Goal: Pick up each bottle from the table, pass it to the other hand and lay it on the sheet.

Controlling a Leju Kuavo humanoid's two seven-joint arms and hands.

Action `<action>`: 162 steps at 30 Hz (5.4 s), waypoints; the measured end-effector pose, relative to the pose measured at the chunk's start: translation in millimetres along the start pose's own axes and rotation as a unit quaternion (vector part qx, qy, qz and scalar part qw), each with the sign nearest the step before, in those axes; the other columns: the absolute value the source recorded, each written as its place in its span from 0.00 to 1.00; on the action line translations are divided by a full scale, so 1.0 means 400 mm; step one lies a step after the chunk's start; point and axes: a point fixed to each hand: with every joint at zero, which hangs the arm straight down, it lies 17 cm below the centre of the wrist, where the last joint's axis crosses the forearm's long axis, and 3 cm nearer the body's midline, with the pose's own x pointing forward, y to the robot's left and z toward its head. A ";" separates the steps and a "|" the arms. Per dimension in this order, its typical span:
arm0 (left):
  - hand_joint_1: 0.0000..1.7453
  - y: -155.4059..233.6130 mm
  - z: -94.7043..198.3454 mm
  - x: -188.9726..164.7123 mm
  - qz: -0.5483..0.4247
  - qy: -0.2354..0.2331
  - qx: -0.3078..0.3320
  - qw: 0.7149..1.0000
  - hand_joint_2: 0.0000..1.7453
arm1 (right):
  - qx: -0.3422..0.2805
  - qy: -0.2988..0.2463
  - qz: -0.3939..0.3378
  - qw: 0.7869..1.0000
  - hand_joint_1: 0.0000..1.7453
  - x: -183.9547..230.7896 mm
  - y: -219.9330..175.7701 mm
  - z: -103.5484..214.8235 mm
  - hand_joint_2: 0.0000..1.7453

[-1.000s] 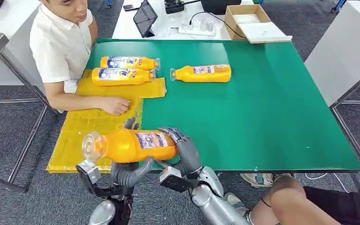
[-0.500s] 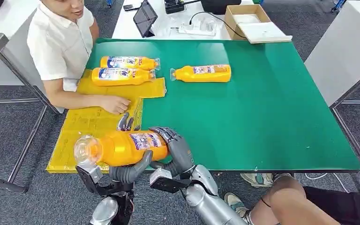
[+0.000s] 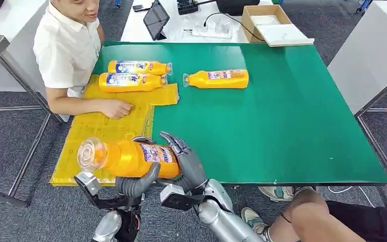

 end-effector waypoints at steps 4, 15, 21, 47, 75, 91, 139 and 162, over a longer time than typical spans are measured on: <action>1.00 0.000 0.000 0.000 0.000 0.000 0.000 1.000 1.00 | 0.000 0.000 -0.001 1.000 0.00 0.001 0.000 0.000 1.00; 1.00 0.022 -0.009 0.046 -0.149 -0.062 0.017 0.987 1.00 | 0.004 -0.008 -0.003 1.000 0.00 0.011 0.004 0.007 0.00; 1.00 0.084 -0.029 0.122 -0.474 -0.146 0.054 0.866 1.00 | -0.031 -0.034 0.032 0.998 0.00 0.015 -0.085 0.045 0.00; 1.00 0.356 -0.113 -0.099 -0.771 0.033 -0.046 0.634 1.00 | -0.086 -0.003 0.094 0.992 0.00 -0.041 -0.205 0.201 0.00; 0.10 0.527 -0.160 -0.301 -0.763 0.275 -0.132 0.570 1.00 | -0.070 0.005 0.079 0.994 0.00 -0.055 -0.176 0.186 0.00; 0.00 0.498 -0.136 -0.343 -0.710 0.291 -0.166 0.620 0.00 | -0.063 0.022 0.076 0.995 0.00 -0.087 -0.159 0.200 0.00; 0.00 0.191 0.031 0.131 -0.306 -0.110 0.117 0.938 1.00 | -0.206 0.106 0.253 0.939 0.00 -0.201 -0.598 0.370 1.00; 0.00 0.135 -0.011 0.154 -0.291 -0.133 0.095 0.943 1.00 | -0.135 0.177 0.325 0.919 0.00 -0.370 -0.713 0.321 1.00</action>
